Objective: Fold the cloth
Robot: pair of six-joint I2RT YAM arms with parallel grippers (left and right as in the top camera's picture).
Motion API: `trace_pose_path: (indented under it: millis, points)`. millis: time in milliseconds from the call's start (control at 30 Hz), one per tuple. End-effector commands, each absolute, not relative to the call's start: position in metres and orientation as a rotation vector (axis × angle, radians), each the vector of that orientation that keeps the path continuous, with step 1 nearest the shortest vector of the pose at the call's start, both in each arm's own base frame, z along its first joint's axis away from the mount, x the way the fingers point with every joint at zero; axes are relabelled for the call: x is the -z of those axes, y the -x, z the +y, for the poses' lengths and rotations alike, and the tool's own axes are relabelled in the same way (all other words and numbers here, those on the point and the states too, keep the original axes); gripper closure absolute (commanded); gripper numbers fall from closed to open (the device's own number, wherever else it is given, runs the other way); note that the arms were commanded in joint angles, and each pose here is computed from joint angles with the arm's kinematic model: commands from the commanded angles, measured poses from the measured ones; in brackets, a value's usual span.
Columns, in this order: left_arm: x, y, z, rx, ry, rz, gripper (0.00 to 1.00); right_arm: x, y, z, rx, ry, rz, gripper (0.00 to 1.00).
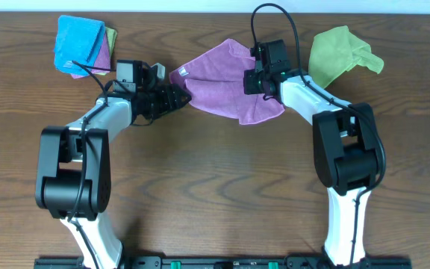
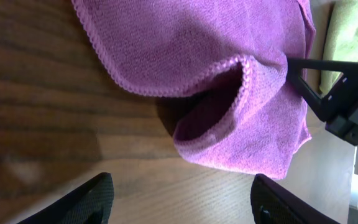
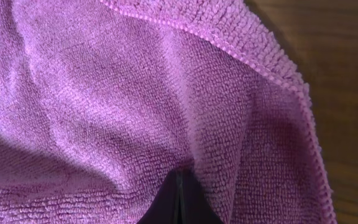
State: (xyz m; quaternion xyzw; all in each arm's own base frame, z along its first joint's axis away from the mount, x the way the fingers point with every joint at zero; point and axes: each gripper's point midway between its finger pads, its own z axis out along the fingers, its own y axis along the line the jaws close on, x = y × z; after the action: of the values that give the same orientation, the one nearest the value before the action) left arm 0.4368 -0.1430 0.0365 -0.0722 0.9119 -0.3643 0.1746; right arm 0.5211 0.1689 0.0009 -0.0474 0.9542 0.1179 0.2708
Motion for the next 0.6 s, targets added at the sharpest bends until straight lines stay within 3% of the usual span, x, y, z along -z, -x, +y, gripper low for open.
trace_pose_path:
  millis: [0,567]
  points:
    - [-0.031,-0.438,-0.149,1.057,0.214,2.584,0.28,0.031,-0.506,0.167,-0.284,0.127,2.66,0.99]
    - [-0.007,-0.452,-0.19,1.224,0.277,2.522,0.21,0.033,-0.5,0.166,-0.262,0.181,2.692,0.99]
